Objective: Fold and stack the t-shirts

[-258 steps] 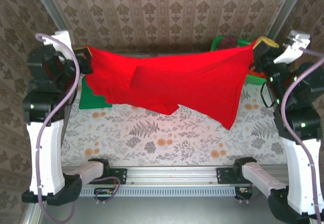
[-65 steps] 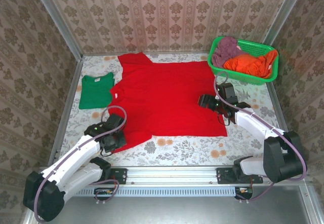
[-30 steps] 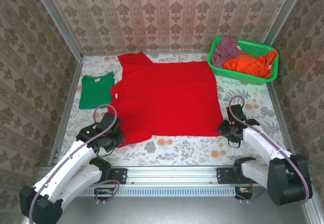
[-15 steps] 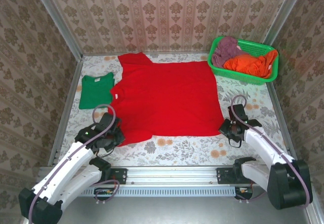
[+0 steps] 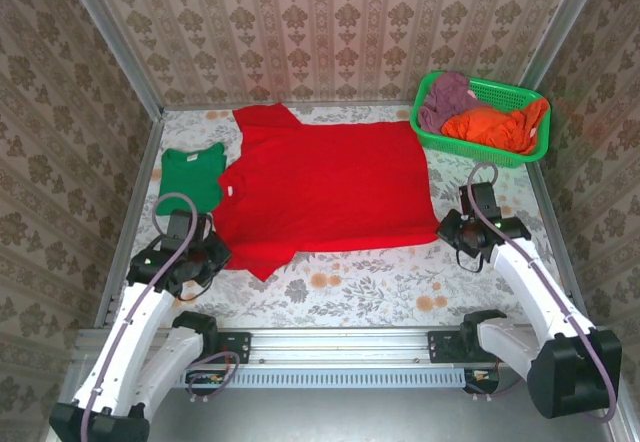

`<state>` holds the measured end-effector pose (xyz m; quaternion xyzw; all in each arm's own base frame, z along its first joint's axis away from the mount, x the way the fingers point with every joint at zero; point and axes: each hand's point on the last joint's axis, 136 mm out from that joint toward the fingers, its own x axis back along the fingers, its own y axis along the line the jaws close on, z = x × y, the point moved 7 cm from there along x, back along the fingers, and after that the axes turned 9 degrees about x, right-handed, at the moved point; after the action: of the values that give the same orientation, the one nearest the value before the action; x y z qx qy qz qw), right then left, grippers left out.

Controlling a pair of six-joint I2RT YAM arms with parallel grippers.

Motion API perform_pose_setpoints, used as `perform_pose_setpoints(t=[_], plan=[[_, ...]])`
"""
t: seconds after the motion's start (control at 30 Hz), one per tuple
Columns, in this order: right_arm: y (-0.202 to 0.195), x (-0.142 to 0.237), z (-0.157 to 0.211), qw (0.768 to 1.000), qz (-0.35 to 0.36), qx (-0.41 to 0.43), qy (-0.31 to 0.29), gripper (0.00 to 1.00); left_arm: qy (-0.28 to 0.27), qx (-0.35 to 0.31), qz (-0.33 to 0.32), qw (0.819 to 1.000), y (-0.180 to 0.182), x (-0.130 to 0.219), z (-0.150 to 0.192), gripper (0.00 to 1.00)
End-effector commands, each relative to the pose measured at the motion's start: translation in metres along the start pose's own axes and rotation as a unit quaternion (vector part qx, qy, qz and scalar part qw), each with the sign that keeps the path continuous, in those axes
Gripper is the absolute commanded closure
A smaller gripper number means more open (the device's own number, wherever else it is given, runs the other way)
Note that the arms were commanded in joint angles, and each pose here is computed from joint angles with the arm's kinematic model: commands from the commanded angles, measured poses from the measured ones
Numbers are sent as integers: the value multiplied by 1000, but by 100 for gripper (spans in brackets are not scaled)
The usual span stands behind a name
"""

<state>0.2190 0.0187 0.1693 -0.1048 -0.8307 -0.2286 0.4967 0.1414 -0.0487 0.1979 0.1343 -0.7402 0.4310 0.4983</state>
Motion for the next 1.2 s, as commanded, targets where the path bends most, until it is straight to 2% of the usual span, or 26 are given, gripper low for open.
perform_pose_setpoints(t=[0.0,0.2,0.4,0.57,0.7,1.17], plan=[[9,3,-16,1000,-9,16,1,100,18,7,31,999,-2,4,0,100],[25,-7,-36,999,-25,28,13,100,27,13,41,999,-11,-5,-7,100],[44,-16,-60,998,-42,39,10,100,8,15,73,997,-31,-9,-22,100],[56,-34,-79,998,-41,48,21,100,-2,10,64,998,-43,-20,-38,100],[68,-47,-99,997,-40,61,20,100,-12,32,62,998,-46,-26,-51,100],[100,-89,-153,996,-48,76,19,100,-44,38,61,996,-72,-28,-94,100]])
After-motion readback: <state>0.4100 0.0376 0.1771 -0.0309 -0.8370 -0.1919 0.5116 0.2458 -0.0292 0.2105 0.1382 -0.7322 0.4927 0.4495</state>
